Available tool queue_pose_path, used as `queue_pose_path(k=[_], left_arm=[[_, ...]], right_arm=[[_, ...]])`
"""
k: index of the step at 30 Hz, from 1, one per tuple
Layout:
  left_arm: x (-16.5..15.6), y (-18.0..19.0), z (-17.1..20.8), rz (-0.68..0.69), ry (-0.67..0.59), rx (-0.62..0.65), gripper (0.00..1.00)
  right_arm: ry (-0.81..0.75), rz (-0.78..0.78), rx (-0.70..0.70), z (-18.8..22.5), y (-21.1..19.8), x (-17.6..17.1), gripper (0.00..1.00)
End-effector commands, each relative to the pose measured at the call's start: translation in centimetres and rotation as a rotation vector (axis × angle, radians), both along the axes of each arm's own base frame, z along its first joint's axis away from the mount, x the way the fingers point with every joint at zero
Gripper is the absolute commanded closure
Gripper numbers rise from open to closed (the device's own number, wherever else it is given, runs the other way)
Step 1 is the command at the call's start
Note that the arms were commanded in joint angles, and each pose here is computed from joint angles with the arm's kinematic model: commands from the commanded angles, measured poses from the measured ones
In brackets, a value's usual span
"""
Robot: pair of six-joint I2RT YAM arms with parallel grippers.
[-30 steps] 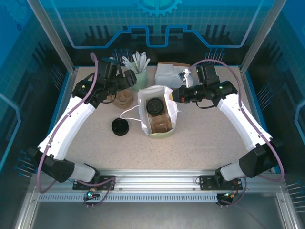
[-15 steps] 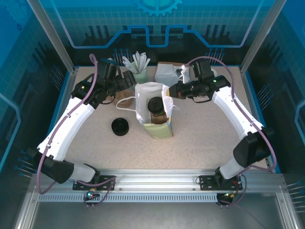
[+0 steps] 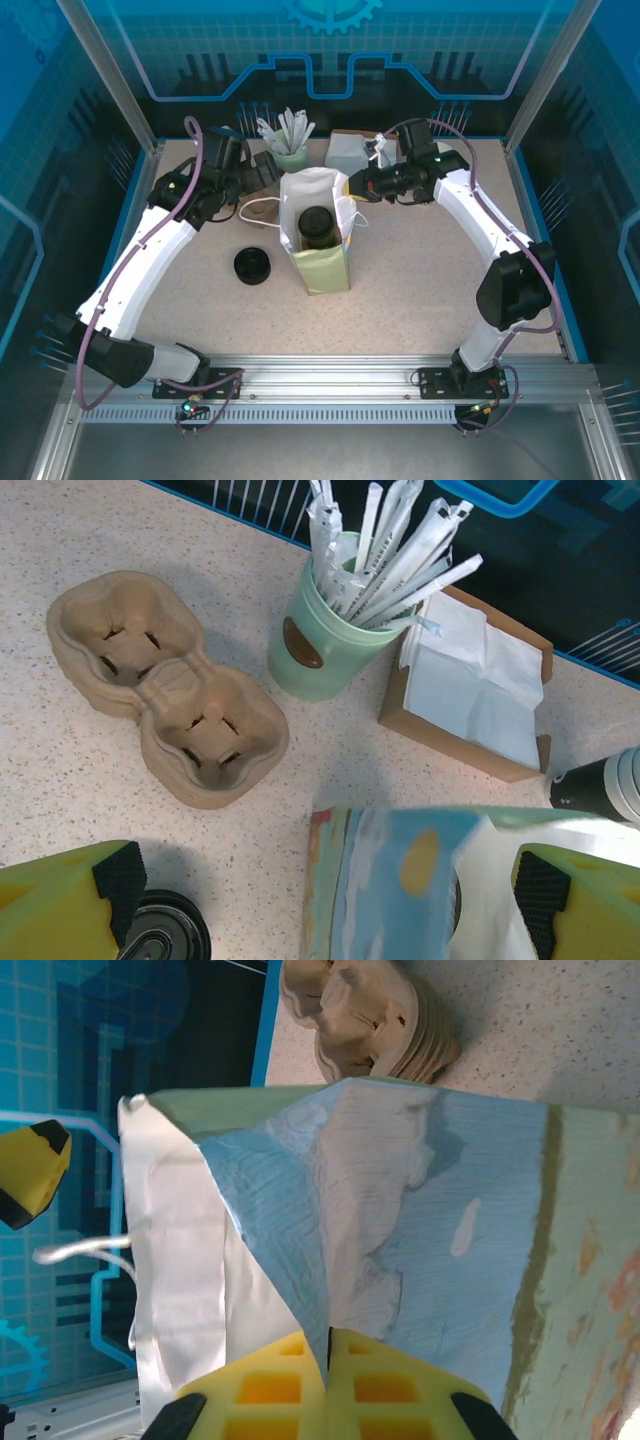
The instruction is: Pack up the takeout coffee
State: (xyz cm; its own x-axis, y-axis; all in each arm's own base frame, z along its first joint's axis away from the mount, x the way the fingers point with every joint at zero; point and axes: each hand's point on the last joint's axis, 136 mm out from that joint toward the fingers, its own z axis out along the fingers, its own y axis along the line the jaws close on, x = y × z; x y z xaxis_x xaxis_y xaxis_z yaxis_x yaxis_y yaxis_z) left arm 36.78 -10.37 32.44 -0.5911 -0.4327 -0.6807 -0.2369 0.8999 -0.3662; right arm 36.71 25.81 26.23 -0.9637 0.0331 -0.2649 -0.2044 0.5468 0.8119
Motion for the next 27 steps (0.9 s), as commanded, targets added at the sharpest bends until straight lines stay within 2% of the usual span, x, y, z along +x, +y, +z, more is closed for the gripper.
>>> queue_pose_path(k=[1,10,13,22,27], left_arm=[[0.7,1.6,-0.3,0.048,0.010,0.032,0.04],[3.5,2.7,1.6,0.071,-0.055,0.063,0.04],[4.5,3.0,2.4,0.073,-0.085,0.070,0.04],[7.1,3.6,5.8,0.066,-0.201,0.106,0.04],[8.5,4.1,7.8,0.076,-0.288,0.135,0.04]], right_arm=[[0.005,0.028,0.048,0.5,0.8,-0.6,1.00],[0.003,0.034,0.029,-0.2,0.8,-1.5,1.00],[-0.002,0.042,0.024,-0.5,0.9,-1.5,0.95],[-0.127,0.056,-0.062,1.1,-0.8,0.0,0.61],[-0.231,0.037,-0.127,3.2,-2.9,0.8,0.48]])
